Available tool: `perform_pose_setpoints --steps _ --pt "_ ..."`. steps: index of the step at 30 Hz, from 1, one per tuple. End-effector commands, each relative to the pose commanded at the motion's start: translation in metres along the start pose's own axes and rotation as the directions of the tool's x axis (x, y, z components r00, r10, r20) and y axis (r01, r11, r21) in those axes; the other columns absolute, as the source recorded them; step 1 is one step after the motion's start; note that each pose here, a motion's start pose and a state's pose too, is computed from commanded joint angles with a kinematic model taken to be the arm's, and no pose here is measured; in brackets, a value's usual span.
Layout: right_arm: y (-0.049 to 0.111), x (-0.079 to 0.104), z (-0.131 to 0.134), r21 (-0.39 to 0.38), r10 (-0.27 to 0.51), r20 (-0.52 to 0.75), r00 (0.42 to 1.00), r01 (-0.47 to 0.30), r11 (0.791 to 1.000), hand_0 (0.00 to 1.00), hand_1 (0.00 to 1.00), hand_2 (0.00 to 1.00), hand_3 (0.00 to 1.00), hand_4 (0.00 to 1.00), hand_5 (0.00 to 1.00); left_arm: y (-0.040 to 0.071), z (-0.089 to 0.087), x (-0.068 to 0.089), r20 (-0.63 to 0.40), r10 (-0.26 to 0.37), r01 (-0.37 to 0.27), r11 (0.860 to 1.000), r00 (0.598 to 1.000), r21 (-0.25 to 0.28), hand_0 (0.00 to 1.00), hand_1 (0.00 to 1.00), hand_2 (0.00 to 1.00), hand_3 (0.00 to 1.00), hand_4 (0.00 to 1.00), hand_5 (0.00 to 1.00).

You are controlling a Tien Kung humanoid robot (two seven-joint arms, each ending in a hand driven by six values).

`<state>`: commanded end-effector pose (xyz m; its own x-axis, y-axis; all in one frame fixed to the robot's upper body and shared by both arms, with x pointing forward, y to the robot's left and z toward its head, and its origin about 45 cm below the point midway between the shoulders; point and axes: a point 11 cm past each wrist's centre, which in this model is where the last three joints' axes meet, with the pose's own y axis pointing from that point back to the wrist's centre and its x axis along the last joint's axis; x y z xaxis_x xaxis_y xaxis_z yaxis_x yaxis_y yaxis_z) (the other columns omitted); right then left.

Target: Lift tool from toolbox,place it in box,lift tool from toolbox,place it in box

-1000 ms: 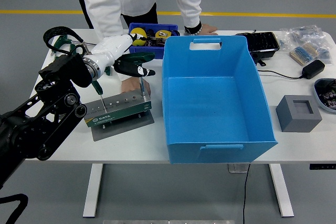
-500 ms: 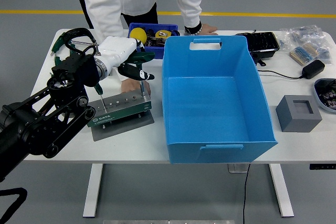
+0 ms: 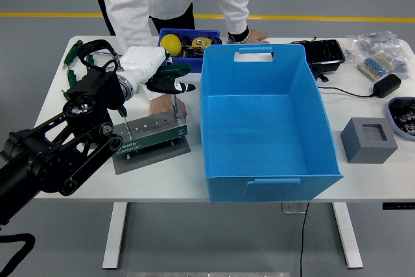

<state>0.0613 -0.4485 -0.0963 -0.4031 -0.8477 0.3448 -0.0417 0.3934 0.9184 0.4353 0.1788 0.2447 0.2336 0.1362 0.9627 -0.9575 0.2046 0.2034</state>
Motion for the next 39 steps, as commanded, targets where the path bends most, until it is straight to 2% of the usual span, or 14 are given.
perform_pose_setpoints --steps 3,4,9,10,15,16,27,28,33,34,39 --pt "0.000 0.000 0.000 0.001 0.001 0.000 1.000 -0.001 1.000 0.779 0.752 0.803 0.605 0.829 0.741 0.000 0.002 -0.004 0.008 -0.003 0.003 1.000 1.000 -0.001 0.237 0.199 0.284 0.433 0.998 0.968" --pt "0.000 0.000 0.000 0.001 0.001 0.001 1.000 -0.001 1.000 0.778 0.749 0.802 0.605 0.829 0.740 0.000 0.003 -0.006 0.012 -0.005 0.005 1.000 1.000 -0.002 0.161 0.145 0.253 0.354 0.998 0.993" --pt "0.000 0.000 0.000 0.002 0.001 0.001 1.000 -0.001 1.000 0.778 0.749 0.802 0.605 0.829 0.740 0.000 0.007 -0.010 0.023 -0.004 0.004 1.000 1.000 -0.004 0.161 0.145 0.253 0.354 0.998 0.993" --pt "0.000 0.000 0.000 0.002 0.002 0.001 1.000 -0.002 1.000 0.778 0.749 0.802 0.604 0.828 0.740 0.000 0.008 -0.011 0.026 -0.003 0.003 1.000 1.000 -0.004 0.131 0.107 0.196 0.274 0.998 0.997" --pt "0.000 0.001 0.000 0.002 0.004 -0.001 1.000 -0.004 1.000 0.778 0.749 0.802 0.604 0.828 0.740 0.000 0.008 -0.013 0.043 -0.005 0.005 1.000 0.999 0.000 0.131 0.107 0.196 0.274 0.998 0.997" --pt "0.000 0.001 0.000 0.002 0.004 0.000 1.000 -0.004 1.000 0.777 0.748 0.801 0.603 0.827 0.739 0.000 0.007 -0.014 0.048 -0.009 0.008 1.000 0.999 0.004 0.073 0.048 0.149 0.188 0.998 0.998" --pt "0.000 0.002 0.000 0.002 0.007 0.001 1.000 -0.007 1.000 0.776 0.747 0.801 0.601 0.826 0.739 -0.003 0.000 -0.020 0.063 -0.013 0.012 1.000 0.998 0.024 0.050 0.021 0.126 0.152 0.998 0.973" --pt "0.000 0.002 0.000 0.002 0.007 0.001 1.000 -0.007 1.000 0.775 0.746 0.800 0.600 0.825 0.738 -0.003 0.000 -0.020 0.063 -0.013 0.011 1.000 0.998 0.025 0.033 0.002 0.085 0.118 0.997 0.796" --pt "0.000 0.002 0.000 0.002 0.006 0.002 1.000 -0.006 1.000 0.775 0.746 0.800 0.600 0.825 0.738 -0.004 -0.003 -0.021 0.070 -0.014 0.012 1.000 0.997 0.025 0.033 0.002 0.085 0.118 0.997 0.796" --pt "0.000 0.002 0.000 0.003 0.006 0.002 1.000 -0.006 1.000 0.775 0.746 0.799 0.600 0.825 0.737 -0.004 -0.003 -0.022 0.070 -0.016 0.014 1.000 0.997 0.024 0.033 0.002 0.048 0.087 0.851 0.654" --pt "0.000 0.002 0.000 0.003 0.007 0.001 1.000 -0.007 1.000 0.775 0.746 0.799 0.600 0.825 0.737 -0.004 -0.003 -0.022 0.073 -0.032 0.031 0.999 0.997 0.016 0.033 0.002 0.048 0.087 0.851 0.654"
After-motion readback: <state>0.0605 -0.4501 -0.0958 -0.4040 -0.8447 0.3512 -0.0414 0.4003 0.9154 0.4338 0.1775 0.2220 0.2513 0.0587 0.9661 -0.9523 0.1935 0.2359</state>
